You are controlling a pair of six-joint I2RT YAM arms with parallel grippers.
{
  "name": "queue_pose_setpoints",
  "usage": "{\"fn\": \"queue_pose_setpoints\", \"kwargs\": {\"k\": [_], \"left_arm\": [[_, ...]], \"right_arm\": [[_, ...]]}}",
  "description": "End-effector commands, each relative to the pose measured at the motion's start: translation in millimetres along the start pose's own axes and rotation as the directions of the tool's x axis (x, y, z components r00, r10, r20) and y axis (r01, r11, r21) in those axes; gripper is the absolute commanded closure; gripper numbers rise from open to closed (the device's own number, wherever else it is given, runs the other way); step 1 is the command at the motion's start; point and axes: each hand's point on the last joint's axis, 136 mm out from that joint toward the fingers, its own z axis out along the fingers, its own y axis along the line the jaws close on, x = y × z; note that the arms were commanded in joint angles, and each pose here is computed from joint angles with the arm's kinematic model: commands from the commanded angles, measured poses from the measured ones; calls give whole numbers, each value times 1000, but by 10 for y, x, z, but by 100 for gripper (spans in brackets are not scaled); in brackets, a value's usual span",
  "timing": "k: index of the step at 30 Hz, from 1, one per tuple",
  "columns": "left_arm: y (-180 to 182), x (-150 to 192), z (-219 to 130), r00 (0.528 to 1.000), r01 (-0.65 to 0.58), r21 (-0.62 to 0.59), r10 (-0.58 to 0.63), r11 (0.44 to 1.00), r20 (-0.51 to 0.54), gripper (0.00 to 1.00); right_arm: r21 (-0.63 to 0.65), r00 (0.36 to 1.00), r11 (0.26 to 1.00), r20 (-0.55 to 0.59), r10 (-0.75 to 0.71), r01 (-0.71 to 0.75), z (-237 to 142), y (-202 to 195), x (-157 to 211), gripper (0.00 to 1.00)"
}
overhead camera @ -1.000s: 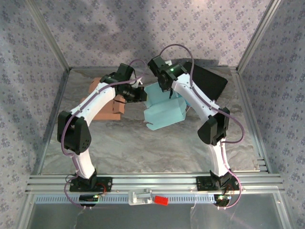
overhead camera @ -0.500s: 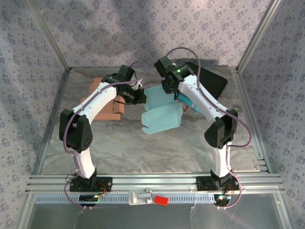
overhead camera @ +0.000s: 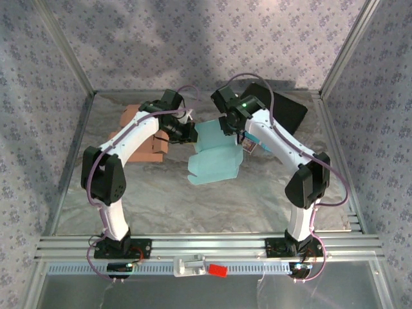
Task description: Fold the paper box
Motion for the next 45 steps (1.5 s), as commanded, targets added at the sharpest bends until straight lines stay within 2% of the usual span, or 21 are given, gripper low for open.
{"fn": "queue_pose_setpoints", "kwargs": {"k": [1,5,8,13,20,27,36,37,41,45], "left_arm": [[-65,-36,-58,1000,-4,7,4,1000,2,100],[-30,-42,-52,1000,9,-13,-9,1000,0,100],[10,-52,-65,1000,23,-41,-23,999,2,100],[71,-66,-107,997,79,-118,-78,990,12,100],[119,-16,-125,992,125,-220,-127,967,8,100],[142,2,-149,988,150,-243,-155,958,0,100],[123,-3,-144,987,154,-234,-159,960,-3,100],[121,0,-144,987,153,-233,-158,960,-5,100],[127,-9,-142,987,154,-236,-159,960,-5,100],[115,-23,-144,987,155,-233,-161,960,-4,100]], "right_arm": [[42,999,999,44,-14,12,-212,-53,6,59],[83,999,996,48,-21,17,-236,-56,50,59],[110,999,994,37,-15,11,-206,-90,88,65],[140,999,990,25,-20,16,-180,-101,167,65],[111,1000,994,-3,11,-10,-41,-42,248,68],[42,999,999,-3,35,-35,129,42,216,69],[47,998,998,-33,53,-52,314,63,214,75],[47,998,997,-36,55,-53,327,64,217,76],[84,998,996,-37,46,-43,355,23,198,94],[183,999,983,-31,25,-19,331,-88,184,100]]}}
